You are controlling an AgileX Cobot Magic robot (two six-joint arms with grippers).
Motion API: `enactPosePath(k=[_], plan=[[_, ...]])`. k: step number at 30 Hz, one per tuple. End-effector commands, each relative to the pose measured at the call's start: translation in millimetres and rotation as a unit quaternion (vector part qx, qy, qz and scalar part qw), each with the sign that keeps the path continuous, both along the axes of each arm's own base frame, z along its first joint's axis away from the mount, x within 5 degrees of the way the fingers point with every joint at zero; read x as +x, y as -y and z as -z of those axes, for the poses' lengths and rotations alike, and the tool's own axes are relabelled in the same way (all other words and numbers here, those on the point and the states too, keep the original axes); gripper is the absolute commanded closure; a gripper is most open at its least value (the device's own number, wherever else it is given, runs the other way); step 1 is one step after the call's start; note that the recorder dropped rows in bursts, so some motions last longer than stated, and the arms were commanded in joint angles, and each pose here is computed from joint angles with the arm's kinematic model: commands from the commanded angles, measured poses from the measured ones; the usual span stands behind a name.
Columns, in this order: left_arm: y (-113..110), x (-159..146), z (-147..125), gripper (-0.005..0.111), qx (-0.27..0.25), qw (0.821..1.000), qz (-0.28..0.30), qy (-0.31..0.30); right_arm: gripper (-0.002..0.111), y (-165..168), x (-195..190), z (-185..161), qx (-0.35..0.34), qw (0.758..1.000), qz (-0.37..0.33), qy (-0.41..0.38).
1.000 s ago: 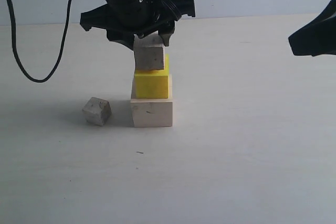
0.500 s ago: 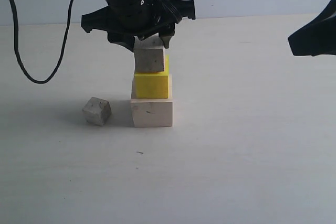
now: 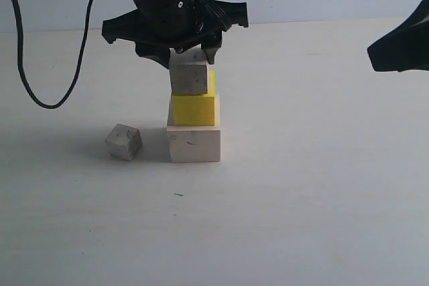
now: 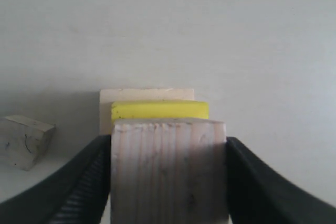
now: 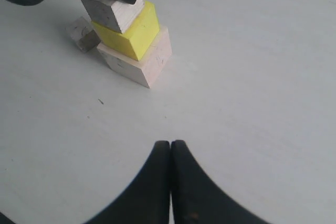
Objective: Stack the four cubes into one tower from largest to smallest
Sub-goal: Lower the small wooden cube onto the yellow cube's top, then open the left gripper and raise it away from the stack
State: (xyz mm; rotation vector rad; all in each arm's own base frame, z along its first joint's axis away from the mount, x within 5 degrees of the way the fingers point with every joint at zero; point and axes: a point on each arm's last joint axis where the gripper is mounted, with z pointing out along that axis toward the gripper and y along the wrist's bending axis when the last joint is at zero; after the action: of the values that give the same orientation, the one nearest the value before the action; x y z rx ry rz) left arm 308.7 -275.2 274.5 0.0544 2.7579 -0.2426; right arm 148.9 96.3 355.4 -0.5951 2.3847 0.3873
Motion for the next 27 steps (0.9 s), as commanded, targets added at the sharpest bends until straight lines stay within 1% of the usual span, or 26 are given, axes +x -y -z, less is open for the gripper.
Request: enactPosePath(k=[1, 7, 27], plan=[[1.0, -1.4, -3.4, 0.047, -0.004, 1.000, 0.002, 0.002, 0.108, 0.7, -1.3, -0.8, 0.003, 1.000, 0.000, 0.006], [2.6, -1.5, -3.7, 0.047, -0.013, 1.000, 0.004, 0.002, 0.108, 0.4, -1.4, -0.9, 0.005, 1.000, 0.000, 0.005], [2.7, -1.7, -5.0, 0.047, -0.010, 1.000, 0.019, 0.007, 0.108, 0.5, -1.6, -0.2, 0.004, 1.000, 0.000, 0.003]])
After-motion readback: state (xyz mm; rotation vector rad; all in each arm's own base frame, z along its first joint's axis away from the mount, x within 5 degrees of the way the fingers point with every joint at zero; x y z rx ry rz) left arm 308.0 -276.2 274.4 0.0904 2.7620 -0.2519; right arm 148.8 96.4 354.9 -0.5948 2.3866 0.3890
